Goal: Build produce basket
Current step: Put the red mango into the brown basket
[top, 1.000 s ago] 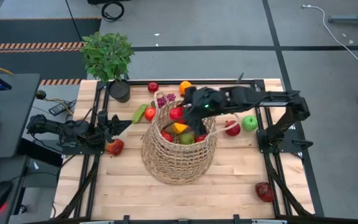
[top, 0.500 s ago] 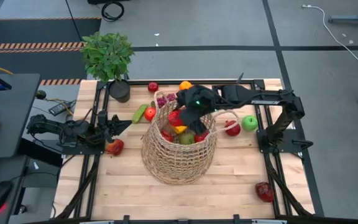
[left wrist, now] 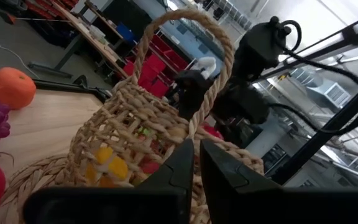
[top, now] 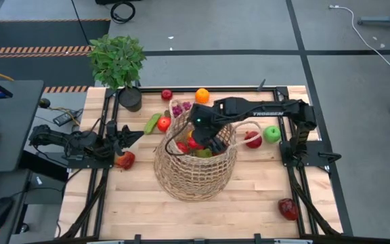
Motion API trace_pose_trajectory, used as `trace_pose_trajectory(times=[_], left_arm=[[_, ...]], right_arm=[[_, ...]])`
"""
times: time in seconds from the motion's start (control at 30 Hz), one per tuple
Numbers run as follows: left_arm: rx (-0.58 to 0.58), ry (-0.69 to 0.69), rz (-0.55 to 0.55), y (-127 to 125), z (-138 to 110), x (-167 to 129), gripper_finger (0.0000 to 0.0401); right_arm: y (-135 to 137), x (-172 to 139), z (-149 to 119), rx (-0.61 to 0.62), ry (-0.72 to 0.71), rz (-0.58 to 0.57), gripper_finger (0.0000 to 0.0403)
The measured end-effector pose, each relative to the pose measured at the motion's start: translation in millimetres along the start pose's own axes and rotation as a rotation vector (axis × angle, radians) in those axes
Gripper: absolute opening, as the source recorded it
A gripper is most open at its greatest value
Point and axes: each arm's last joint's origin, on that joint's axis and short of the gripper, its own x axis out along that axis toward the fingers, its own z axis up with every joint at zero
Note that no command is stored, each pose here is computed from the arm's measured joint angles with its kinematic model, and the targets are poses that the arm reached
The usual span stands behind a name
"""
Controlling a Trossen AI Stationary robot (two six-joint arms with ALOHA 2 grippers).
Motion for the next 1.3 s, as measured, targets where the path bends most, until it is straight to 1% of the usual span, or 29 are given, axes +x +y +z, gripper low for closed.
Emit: trace_pose_trajectory(times=[0.07,0.2,0.3,0.43,0.63,0.77,0.87,1.0,1.13,1.3], left_arm=[[0.000,0.000,0.001,0,0,0,0.0036],[0.000,-0.001,0.000,0,0,0,0.0035],[-0.001,-0.001,-0.001,0,0,0,0.0034],[-0.001,-0.001,-0.001,0,0,0,0.0036],[-0.001,-0.001,-0.001,0,0,0,0.0036],[-0.001,-0.001,-0.001,0,0,0,0.0035],[-0.001,-0.001,-0.001,0,0,0,0.0035],[-0.001,-0.001,-0.001,0,0,0,0.0036],[-0.001,-0.001,-0.001,0,0,0,0.0034],[-0.001,-0.001,-0.001,0,0,0,0.0036]], right_arm=[[-2,5,-4,0.013,0.032,0.024,0.0297],[-8,4,-9,0.061,0.032,0.038,0.0297],[-11,3,-12,0.076,0.035,0.036,0.0297],[-13,4,-16,0.133,0.033,0.078,0.0297],[-13,5,-18,0.149,0.047,0.090,0.0297],[-10,5,-21,0.221,0.092,0.110,0.0297],[-9,4,-28,0.246,0.142,0.132,0.0297],[-12,12,-39,0.278,0.178,0.135,0.0297],[-15,21,-49,0.324,0.225,0.095,0.0297],[-17,27,-52,0.377,0.195,0.104,0.0299]])
